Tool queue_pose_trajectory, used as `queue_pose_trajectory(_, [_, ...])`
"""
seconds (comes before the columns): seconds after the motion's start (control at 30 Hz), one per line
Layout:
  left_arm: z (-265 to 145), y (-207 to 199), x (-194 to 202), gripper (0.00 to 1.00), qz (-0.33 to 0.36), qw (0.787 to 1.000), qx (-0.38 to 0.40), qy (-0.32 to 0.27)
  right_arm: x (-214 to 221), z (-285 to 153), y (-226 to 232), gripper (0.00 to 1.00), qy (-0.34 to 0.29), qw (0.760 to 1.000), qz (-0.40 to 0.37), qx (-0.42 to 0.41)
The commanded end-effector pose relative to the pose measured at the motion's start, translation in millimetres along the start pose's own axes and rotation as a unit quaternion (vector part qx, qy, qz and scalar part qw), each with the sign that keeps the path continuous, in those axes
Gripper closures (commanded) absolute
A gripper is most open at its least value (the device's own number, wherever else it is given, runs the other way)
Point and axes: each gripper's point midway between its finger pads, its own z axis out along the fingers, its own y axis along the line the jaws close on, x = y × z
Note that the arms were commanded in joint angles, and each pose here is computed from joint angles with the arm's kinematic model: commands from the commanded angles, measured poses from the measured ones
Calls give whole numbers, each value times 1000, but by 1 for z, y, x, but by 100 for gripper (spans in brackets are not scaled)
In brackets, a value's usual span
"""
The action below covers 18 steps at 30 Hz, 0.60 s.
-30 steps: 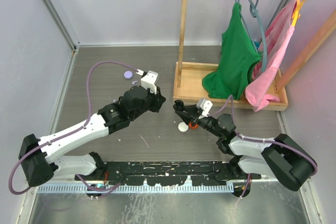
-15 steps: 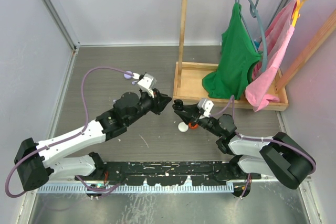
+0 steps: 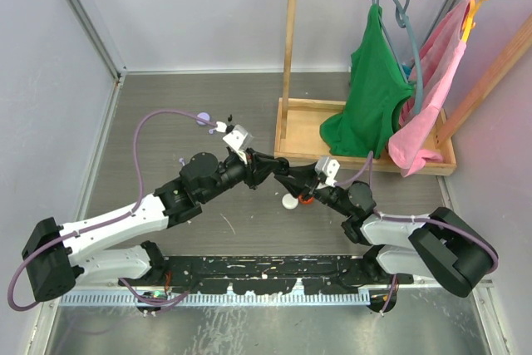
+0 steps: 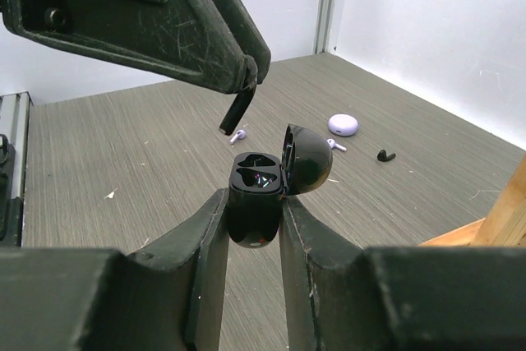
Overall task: Insert the wireless bluetooth earbuds into the charging case
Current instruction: Place the earbud at the center of the board.
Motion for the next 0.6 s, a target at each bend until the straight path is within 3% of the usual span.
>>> queue_pose_trajectory(0.0, [-3,-16,-28,80,18,998,35,-54,-29,4,4,99,-58,998,-21,-12])
queue_pose_trajectory(0.57, [4,-14,-20,80,33,998,25,-51,-27,4,4,99,-57,998,-19,-11])
